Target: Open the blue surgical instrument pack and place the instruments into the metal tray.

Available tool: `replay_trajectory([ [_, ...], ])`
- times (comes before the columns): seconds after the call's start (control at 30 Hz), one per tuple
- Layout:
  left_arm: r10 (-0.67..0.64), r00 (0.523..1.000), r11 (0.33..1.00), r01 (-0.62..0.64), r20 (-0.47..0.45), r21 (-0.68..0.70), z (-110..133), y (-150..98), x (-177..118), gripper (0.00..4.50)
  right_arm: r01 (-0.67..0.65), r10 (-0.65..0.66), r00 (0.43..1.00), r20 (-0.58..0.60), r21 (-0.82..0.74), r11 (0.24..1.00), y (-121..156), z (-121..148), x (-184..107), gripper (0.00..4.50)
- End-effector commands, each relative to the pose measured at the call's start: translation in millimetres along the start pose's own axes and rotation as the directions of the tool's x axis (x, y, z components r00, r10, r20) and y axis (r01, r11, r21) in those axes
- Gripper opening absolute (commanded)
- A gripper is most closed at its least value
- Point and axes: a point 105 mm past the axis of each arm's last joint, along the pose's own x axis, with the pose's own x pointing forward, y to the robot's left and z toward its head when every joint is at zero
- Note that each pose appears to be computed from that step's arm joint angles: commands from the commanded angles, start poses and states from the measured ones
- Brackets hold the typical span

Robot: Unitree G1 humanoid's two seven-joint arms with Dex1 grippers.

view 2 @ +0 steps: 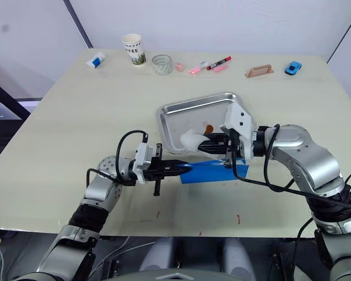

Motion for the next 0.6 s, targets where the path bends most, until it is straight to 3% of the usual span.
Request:
replay_trajectory([
  [0.03,-0.018,1.0,1.0,0.018,-0.024,0.0,-2.7,-2.9,3.1,0.0,-0.001,0.004,0.998,0.057,-0.056,0.998,1.2,17.4,4.9,0.0],
  [0.23,-0.016,1.0,1.0,0.016,-0.024,0.0,-2.3,-2.9,4.6,0.0,-0.001,0.003,0.998,0.06,-0.032,0.999,3.2,8.6,21.5,0.0],
  [0.6,-0.006,1.0,1.0,0.006,-0.028,-0.002,-3.0,-2.6,5.2,0.0,0.031,-0.029,0.997,0.068,-0.025,0.999,-2.3,7.9,25.8,0.0],
])
